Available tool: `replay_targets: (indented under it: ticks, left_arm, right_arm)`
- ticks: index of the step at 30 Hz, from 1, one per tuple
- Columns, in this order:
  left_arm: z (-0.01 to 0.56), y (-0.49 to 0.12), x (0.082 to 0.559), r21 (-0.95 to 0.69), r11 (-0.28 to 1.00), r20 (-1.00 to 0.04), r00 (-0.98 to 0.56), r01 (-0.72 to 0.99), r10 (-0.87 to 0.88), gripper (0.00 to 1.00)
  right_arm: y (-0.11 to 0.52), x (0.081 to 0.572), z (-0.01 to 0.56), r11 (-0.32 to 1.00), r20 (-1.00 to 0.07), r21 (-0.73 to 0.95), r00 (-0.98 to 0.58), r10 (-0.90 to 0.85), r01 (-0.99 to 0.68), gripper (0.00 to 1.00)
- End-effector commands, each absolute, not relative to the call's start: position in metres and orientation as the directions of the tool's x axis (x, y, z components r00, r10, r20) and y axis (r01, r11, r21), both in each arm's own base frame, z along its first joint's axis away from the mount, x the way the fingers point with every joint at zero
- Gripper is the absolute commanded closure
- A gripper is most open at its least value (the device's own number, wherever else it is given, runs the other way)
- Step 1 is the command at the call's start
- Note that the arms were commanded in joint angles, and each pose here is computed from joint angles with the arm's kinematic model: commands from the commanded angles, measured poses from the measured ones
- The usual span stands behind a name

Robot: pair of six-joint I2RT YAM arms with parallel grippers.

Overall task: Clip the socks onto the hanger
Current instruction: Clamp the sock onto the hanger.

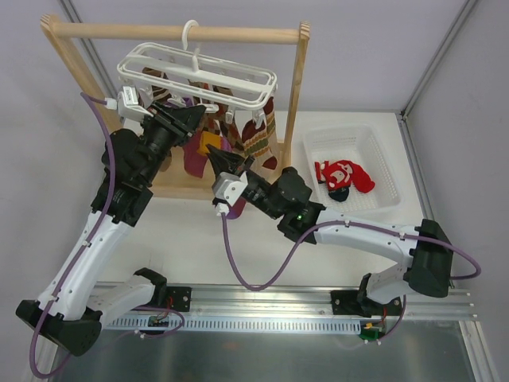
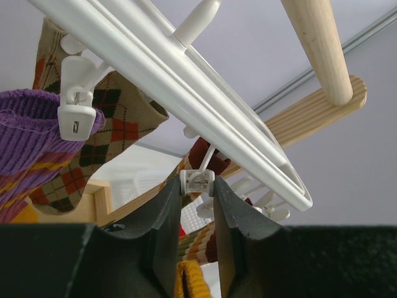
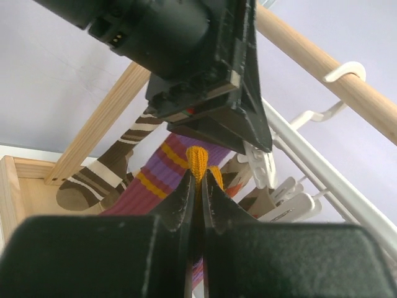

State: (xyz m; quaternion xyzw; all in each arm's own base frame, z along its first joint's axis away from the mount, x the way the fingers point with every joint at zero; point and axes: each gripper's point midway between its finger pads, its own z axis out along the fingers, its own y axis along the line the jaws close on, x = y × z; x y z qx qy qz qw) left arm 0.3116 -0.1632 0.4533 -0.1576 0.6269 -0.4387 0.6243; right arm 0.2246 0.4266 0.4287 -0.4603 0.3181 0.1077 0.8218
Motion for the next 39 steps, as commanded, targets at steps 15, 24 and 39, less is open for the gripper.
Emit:
replay_targets:
  ticks: [15, 24, 39]
  left_arm:
    - [0.458, -0.173, 0.302, -0.703, 0.598, -0.697, -0.209, 0.385, -0.686, 0.96]
    - [0.464, -0.171, 0.298, -0.697, 0.597, -0.700, -0.197, 0.396, -0.687, 0.96]
    - [0.460, -0.169, 0.296, -0.696, 0.605, -0.705, -0.205, 0.387, -0.679, 0.96]
  right_arm:
    - [0.417, 0.223, 0.489, 0.636, -0.463, -0.713, 0.880, -0.109, -0.297, 0.99]
    - [0.393, 0.241, 0.482, 0.649, -0.498, -0.704, 0.852, -0.160, -0.289, 0.99]
    - [0.382, 0.272, 0.467, 0.676, -0.450, -0.722, 0.842, -0.297, -0.147, 0.99]
